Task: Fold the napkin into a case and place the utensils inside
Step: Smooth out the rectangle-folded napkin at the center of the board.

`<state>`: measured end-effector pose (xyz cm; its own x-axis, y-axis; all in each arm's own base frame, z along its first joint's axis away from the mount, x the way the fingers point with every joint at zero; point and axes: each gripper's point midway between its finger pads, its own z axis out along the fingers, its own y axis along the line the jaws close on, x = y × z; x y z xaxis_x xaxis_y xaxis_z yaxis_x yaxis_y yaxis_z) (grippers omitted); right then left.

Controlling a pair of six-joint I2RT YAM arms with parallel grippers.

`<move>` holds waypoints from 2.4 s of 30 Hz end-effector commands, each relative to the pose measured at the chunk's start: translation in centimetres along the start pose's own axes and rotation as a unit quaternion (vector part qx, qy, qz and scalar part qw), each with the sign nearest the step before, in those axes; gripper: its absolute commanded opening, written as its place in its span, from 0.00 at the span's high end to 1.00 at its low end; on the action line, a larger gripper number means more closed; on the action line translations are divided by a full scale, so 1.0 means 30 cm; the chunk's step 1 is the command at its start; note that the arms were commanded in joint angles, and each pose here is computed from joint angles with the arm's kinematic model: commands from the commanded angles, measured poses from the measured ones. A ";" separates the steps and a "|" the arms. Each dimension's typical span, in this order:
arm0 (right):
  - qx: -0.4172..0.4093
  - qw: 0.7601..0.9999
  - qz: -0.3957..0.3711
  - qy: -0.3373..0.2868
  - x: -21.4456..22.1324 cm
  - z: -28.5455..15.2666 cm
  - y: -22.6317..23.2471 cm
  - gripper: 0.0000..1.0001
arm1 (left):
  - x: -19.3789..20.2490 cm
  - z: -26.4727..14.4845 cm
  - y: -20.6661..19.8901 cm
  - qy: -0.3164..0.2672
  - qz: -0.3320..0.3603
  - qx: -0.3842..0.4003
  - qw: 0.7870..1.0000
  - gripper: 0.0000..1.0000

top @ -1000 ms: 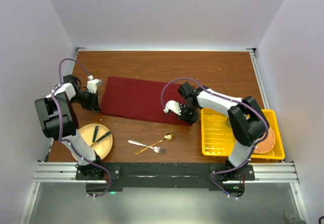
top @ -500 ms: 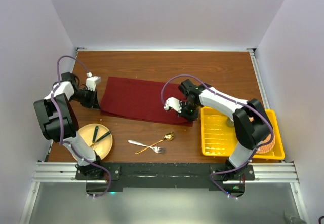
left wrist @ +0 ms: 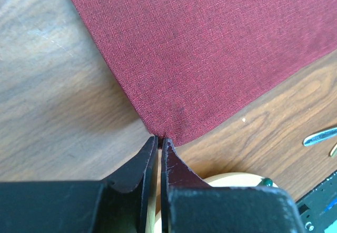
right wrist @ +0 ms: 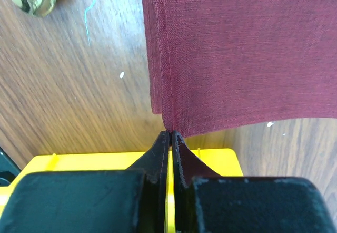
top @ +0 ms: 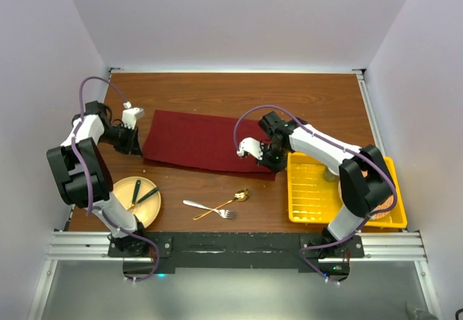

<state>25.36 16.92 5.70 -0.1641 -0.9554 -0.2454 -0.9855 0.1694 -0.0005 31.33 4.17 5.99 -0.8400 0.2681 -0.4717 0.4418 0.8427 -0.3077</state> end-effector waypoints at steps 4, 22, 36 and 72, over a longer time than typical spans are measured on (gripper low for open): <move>0.002 1.000 -0.007 0.009 0.029 0.023 0.002 1.00 | -0.007 0.006 -0.001 -0.007 0.011 0.002 1.000 1.00; 0.010 0.977 0.150 -0.152 -0.206 -0.186 -0.181 0.20 | -0.313 -0.113 -0.088 -0.152 0.038 0.035 0.987 0.41; 0.038 0.938 0.285 -0.192 -0.287 0.037 -0.511 0.20 | -0.469 0.232 -0.179 -0.182 -0.037 0.083 0.979 0.72; -0.188 0.671 0.473 -0.539 -0.851 -0.307 -0.575 0.02 | -0.717 0.027 -0.446 -0.356 -0.205 0.200 0.890 0.00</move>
<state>45.33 33.64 20.06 -0.6745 0.0617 -0.7357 -0.6227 0.4878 0.6118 41.30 -10.59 19.02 -0.5827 -0.2884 -0.7598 0.4478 0.6663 -0.5963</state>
